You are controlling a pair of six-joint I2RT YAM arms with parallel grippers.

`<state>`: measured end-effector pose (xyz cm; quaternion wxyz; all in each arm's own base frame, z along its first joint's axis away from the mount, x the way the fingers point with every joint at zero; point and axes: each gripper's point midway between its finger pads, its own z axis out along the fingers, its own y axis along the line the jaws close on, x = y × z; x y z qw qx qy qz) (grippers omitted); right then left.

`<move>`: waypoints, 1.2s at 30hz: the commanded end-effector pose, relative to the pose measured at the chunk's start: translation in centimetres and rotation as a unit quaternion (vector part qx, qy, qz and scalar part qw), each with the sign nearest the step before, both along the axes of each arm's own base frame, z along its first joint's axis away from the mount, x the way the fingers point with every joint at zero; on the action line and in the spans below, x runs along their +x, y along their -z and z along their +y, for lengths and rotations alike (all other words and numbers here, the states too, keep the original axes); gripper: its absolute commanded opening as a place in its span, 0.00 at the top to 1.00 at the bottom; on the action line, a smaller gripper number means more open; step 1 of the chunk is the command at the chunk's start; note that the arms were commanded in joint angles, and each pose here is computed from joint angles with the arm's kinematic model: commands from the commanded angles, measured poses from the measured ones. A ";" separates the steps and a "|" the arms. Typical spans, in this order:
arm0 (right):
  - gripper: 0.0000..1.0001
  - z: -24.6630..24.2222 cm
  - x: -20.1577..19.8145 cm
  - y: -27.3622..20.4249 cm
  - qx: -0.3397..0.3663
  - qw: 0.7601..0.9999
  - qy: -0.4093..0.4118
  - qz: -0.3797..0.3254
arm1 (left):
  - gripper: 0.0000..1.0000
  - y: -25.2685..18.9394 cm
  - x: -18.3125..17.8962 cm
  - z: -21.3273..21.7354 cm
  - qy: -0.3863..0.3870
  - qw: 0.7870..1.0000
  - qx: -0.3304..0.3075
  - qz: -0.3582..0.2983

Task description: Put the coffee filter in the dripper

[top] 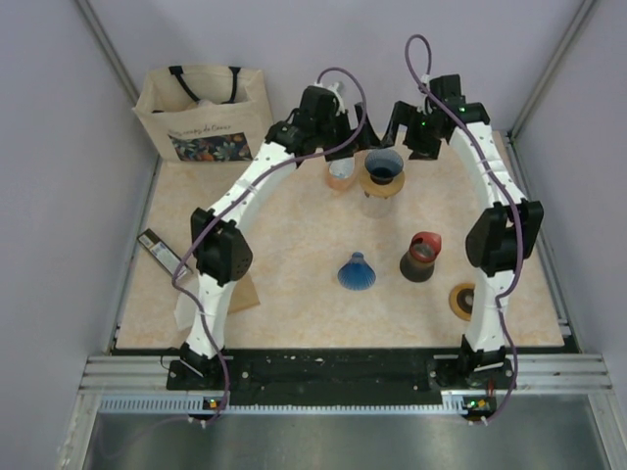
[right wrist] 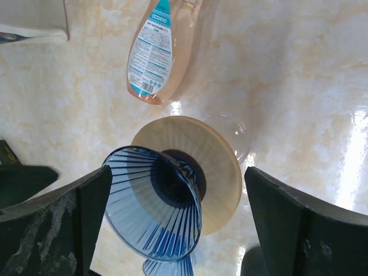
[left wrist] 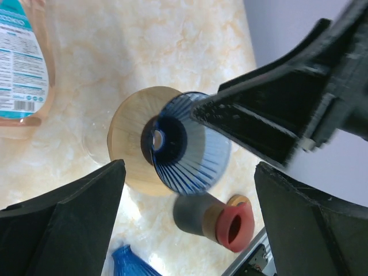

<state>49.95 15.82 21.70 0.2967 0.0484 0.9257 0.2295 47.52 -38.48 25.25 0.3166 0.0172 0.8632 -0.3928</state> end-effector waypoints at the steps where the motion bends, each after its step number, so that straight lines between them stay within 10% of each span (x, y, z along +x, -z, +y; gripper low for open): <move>1: 0.01 -0.7 -1.1 -8.6 0.006 0.995 0.014 -0.097 | 0.01 -11.8 -3.0 3.4 -0.015 0.992 -0.030 -0.125; 9: 0.01 -2.6 -5.1 -12.7 0.021 0.984 0.006 -0.179 | 0.01 -10.7 -8.1 12.5 -0.113 0.980 0.052 -0.155; 16: 0.01 -1.9 -10.8 -12.1 0.094 0.968 -0.047 -0.228 | 0.01 -0.4 -13.4 22.3 -0.231 0.963 0.119 -0.067; 26: 0.01 -3.3 -15.9 -10.0 0.086 0.960 -0.021 -0.264 | 0.01 11.1 -22.4 32.1 -0.413 0.895 0.164 0.020; 36: 0.01 -0.8 -18.2 -7.3 0.028 0.969 -0.065 -0.237 | 0.01 17.4 -24.1 35.6 -0.509 0.844 0.160 0.061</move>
